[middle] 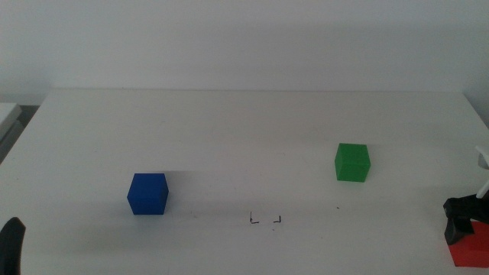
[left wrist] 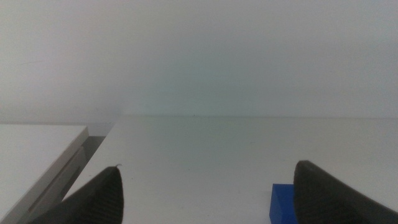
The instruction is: Stack red cubes first, then green, then blue cubes in a specific spot.
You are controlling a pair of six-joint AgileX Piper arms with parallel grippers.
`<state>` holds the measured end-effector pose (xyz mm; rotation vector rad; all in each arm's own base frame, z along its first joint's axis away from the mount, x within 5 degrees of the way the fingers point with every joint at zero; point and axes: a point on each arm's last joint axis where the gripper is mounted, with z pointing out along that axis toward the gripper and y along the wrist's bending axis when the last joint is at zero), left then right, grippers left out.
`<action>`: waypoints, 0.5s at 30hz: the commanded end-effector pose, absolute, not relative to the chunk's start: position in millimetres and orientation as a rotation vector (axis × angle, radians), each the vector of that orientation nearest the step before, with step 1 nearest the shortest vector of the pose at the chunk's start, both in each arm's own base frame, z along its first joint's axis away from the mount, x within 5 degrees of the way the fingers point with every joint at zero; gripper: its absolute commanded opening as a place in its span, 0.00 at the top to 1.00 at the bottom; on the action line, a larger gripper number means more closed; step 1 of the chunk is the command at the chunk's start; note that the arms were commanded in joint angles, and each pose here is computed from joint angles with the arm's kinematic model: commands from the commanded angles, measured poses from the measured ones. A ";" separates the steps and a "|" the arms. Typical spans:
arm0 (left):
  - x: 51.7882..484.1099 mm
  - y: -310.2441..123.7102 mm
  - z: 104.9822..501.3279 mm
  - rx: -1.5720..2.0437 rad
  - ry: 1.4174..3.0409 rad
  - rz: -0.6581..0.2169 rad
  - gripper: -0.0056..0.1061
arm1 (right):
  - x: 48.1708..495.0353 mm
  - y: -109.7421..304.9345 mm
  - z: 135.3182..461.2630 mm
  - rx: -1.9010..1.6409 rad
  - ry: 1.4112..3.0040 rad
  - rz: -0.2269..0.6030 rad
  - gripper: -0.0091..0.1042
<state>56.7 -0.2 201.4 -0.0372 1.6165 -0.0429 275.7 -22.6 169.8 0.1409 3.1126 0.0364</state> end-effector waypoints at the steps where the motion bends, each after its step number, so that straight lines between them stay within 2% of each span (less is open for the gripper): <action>1: 56.4 0.0 202.6 -0.038 1.599 -0.039 0.12 | 275.2 -22.3 165.7 0.141 3.128 0.034 0.34; 7: 56.4 0.0 202.6 -0.038 1.599 -0.039 0.12 | 275.3 -22.1 164.6 0.145 3.132 0.038 0.41; 10: 56.4 0.0 202.6 -0.038 1.599 -0.039 0.12 | 275.3 -22.1 164.6 0.145 3.132 0.038 0.53; 12: 56.4 0.0 202.6 -0.038 1.599 -0.039 0.12 | 275.3 -22.1 164.6 0.145 3.132 0.038 0.64; 13: 56.4 0.0 202.6 -0.038 1.599 -0.039 0.12 | 274.7 -22.1 165.0 0.169 3.141 0.037 0.72; 15: 56.4 0.0 202.6 -0.038 1.599 -0.039 0.12 | 274.7 -21.6 168.2 0.194 3.157 0.038 0.72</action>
